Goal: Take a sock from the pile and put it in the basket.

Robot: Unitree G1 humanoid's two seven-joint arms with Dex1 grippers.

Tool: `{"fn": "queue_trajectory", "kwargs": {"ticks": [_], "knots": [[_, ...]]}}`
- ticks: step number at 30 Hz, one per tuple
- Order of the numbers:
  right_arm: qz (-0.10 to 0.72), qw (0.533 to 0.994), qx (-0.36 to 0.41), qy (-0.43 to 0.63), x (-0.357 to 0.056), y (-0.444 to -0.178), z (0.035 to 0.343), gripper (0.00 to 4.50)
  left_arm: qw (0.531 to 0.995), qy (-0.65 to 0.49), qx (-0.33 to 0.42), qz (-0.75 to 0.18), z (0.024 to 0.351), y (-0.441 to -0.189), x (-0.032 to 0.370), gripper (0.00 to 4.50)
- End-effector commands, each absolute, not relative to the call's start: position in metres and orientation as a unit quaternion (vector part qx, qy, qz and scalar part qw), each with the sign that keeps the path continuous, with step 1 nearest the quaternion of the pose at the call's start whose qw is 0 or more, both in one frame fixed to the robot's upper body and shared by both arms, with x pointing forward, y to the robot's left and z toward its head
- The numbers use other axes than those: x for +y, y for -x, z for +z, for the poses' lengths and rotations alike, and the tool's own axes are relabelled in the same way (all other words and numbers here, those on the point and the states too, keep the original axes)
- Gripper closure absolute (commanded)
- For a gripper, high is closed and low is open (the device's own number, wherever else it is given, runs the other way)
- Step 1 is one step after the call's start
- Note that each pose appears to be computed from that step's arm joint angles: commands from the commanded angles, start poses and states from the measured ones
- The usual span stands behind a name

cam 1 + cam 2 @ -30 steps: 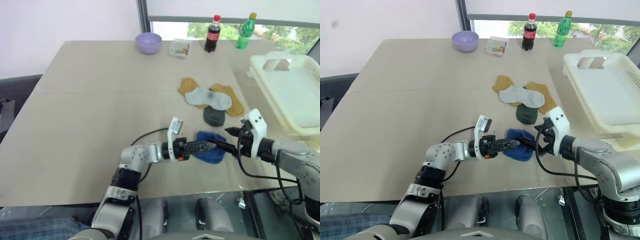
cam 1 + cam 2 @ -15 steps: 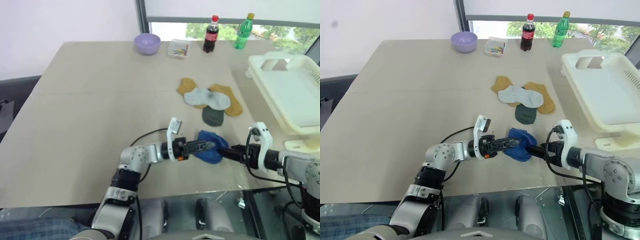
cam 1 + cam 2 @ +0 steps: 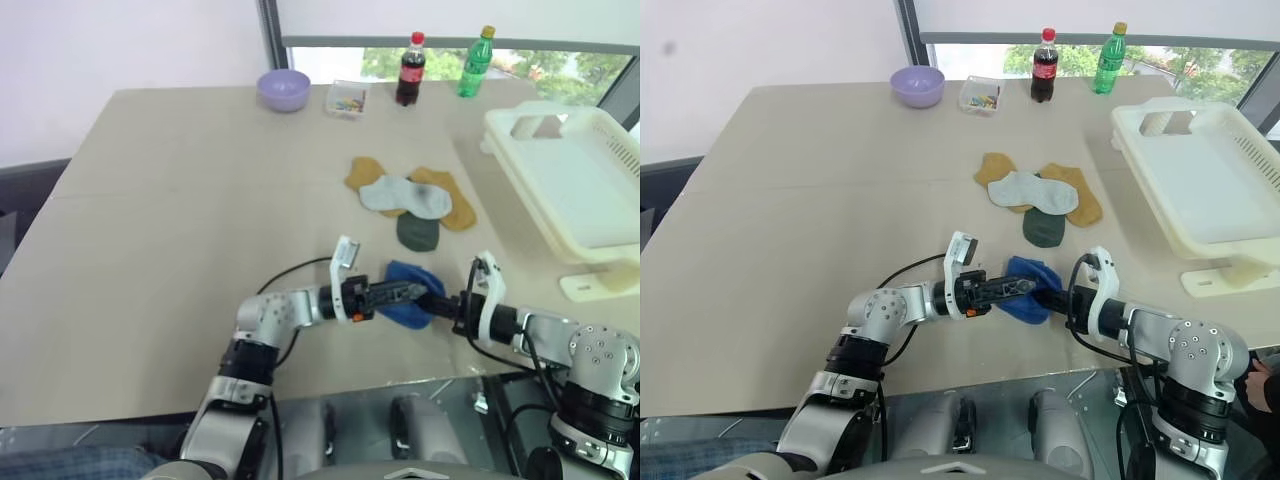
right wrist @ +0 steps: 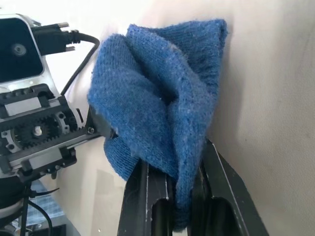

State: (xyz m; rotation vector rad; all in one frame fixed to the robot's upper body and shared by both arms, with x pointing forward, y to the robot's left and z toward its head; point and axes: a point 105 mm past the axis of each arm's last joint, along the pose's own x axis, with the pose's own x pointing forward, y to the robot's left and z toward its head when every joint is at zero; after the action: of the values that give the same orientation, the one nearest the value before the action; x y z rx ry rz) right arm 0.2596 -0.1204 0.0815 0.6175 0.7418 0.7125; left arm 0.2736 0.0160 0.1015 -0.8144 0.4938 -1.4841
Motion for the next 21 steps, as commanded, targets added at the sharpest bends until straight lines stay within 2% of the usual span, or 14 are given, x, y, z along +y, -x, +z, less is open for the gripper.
{"fn": "queue_trajectory", "kwargs": {"ticks": [1,2,5,7,10,14,21], "knots": [[0.332,0.821,0.358,-0.295,-0.123,-0.257,0.079,4.43,0.679,0.291,0.174,-0.651,0.107,-0.277,0.029,0.0],[0.33,0.823,0.357,-0.295,-0.124,-0.258,0.079,4.43,0.69,0.274,0.167,-0.648,0.107,-0.279,0.031,0.0],[0.316,0.835,0.341,-0.294,-0.131,-0.265,0.086,4.43,0.763,0.121,0.114,-0.624,0.098,-0.289,0.044,0.0],[0.312,0.841,0.331,-0.292,-0.133,-0.269,0.092,4.43,0.783,0.051,0.077,-0.615,0.096,-0.293,0.048,0.0],[0.297,0.859,0.309,-0.278,-0.14,-0.283,0.104,4.43,0.789,-0.027,0.023,-0.613,0.094,-0.292,0.046,0.0],[0.294,0.869,0.285,-0.279,-0.146,-0.295,0.12,4.43,0.795,-0.075,-0.01,-0.602,0.086,-0.297,0.037,0.0],[0.327,0.89,0.232,-0.219,-0.154,-0.297,0.165,4.43,0.818,-0.081,-0.095,-0.561,0.1,-0.317,0.009,0.0]]}}
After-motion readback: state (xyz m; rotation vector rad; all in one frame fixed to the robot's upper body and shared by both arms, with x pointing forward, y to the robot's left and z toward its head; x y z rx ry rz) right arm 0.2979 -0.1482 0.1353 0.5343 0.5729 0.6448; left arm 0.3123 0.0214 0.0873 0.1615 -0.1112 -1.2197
